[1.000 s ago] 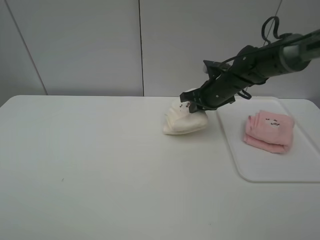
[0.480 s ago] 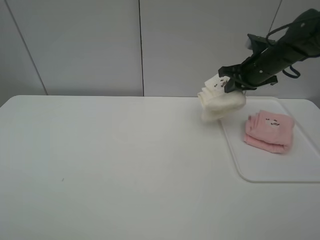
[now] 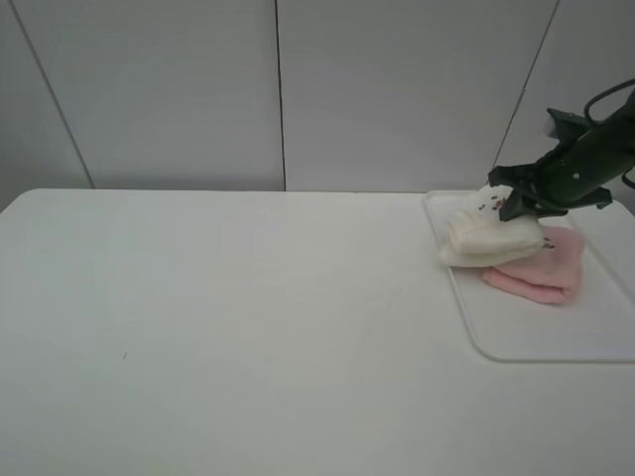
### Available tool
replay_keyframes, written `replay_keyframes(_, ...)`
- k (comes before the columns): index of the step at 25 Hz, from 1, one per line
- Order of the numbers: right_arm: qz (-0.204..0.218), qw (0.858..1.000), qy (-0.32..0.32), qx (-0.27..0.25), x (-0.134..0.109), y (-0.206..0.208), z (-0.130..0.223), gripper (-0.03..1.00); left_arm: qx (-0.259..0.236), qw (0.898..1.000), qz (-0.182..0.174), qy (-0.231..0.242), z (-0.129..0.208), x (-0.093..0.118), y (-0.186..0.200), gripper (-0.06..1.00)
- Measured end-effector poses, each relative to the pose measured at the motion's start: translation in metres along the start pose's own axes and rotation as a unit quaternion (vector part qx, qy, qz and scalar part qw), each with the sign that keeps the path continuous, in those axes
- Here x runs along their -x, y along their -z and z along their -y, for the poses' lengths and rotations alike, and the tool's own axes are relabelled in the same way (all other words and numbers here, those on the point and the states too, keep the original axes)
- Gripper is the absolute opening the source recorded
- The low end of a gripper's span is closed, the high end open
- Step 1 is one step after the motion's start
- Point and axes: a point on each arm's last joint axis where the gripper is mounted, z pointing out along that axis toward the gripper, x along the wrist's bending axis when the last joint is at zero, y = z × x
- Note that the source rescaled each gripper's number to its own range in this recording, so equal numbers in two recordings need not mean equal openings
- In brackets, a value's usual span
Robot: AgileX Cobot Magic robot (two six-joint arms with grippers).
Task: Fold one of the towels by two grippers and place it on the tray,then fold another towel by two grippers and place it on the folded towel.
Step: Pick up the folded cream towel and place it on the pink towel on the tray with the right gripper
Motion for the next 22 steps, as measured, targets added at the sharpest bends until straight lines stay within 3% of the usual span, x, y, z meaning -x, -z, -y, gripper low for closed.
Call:
replay_keyframes(14, 0.034, 0.999, -0.037, 0.004, 0.049, 0.019, 0.01, 0.06, 0.0, 1.0, 0.0, 0.0, 0.0, 0.0, 0.0, 0.93)
replay_keyframes(22, 0.032, 0.999, -0.027, 0.001, 0.051, 0.02, 0.011, 0.06, 0.0, 1.0, 0.0, 0.0, 0.0, 0.0, 0.0, 0.93)
